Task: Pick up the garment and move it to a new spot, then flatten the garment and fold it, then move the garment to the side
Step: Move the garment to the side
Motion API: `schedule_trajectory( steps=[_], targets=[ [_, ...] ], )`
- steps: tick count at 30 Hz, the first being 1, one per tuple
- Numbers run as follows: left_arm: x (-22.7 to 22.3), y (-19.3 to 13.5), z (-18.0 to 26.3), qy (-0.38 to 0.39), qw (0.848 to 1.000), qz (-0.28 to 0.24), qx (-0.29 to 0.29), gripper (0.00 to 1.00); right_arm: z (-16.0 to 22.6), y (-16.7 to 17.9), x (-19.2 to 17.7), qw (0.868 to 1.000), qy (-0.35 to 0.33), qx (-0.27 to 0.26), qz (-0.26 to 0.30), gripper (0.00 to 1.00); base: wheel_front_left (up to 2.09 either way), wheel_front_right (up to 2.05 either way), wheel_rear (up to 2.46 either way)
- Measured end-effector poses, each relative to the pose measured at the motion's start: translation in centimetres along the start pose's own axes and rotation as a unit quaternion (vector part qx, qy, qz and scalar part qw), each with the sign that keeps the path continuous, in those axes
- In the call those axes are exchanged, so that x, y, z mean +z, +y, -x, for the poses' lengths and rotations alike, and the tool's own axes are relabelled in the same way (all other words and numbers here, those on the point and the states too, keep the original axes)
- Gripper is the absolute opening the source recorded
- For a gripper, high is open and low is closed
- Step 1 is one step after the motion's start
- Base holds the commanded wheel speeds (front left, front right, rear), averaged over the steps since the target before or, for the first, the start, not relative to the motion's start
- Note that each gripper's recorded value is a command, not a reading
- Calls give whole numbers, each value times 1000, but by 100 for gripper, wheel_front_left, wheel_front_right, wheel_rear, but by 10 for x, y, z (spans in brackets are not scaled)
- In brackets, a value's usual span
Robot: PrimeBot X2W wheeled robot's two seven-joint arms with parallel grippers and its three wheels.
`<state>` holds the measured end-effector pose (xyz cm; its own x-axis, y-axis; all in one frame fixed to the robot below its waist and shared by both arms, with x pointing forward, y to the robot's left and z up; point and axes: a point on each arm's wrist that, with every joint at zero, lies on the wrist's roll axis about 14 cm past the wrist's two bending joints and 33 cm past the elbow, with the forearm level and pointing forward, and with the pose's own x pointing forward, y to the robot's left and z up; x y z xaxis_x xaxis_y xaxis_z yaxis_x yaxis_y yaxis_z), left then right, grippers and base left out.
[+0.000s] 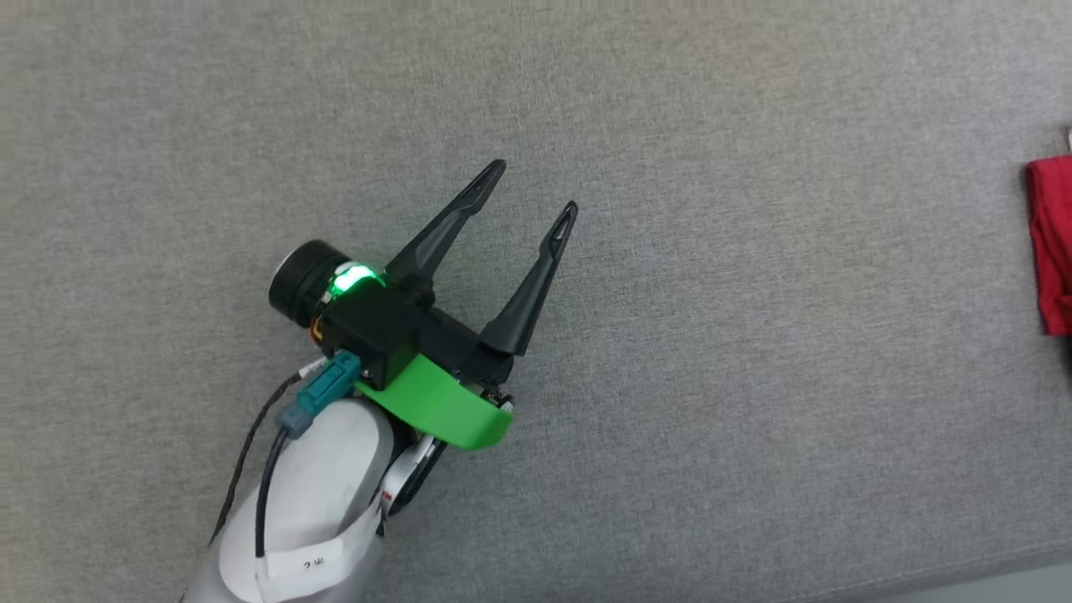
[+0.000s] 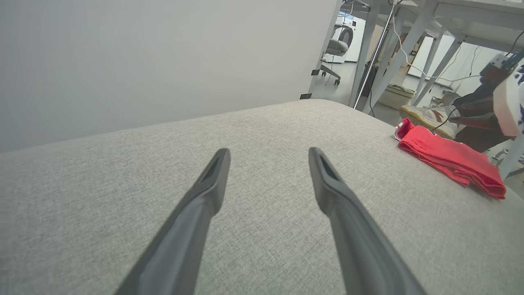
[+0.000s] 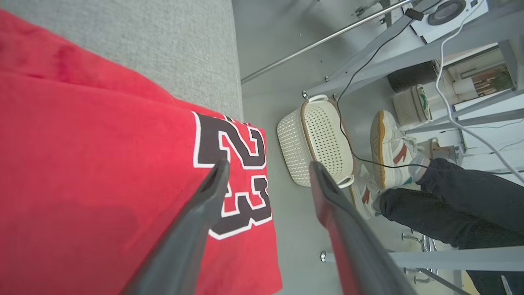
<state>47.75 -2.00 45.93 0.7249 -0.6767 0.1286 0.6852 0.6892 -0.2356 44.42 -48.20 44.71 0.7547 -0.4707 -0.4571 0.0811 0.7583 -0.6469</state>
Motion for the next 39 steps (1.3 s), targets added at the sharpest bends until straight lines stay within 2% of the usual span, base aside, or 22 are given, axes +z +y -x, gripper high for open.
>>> schedule_trajectory(
  steps=[5, 9, 12, 17, 20, 24, 28, 33, 39],
  targets=[
    [8, 10, 18, 6, 999, 1, 42, 100, 15, 17, 54, 995, -89, 24, -33, 100, 0, 0, 0],
    [18, 18, 40, 6, 996, 1, 86, 100, 42, 33, 102, 981, -170, 52, -71, 100, 0, 0, 0],
    [30, 25, 59, 0, 993, -5, 122, 100, 69, 49, 130, 966, -224, 80, -102, 100, 0, 0, 0],
    [52, 29, 94, -15, 985, -18, 169, 100, 126, 63, 168, 921, -330, 113, -175, 100, 0, 0, 0],
    [66, 29, 113, -32, 980, -23, 194, 100, 154, 72, 171, 899, -360, 127, -215, 100, 0, 0, 0],
    [83, 29, 138, -50, 972, -37, 226, 100, 190, 81, 176, 863, -404, 143, -270, 100, 0, 0, 0],
    [92, 30, 161, -62, 964, -46, 254, 100, 212, 99, 174, 839, -420, 160, -306, 100, 0, 0, 0],
    [99, 29, 185, -67, 956, -64, 280, 100, 233, 137, 166, 821, -416, 197, -338, 100, 0, 0, 0],
    [102, 25, 200, -74, 950, -67, 296, 100, 245, 167, 151, 817, -399, 220, -355, 100, 0, 0, 0]
  ],
)
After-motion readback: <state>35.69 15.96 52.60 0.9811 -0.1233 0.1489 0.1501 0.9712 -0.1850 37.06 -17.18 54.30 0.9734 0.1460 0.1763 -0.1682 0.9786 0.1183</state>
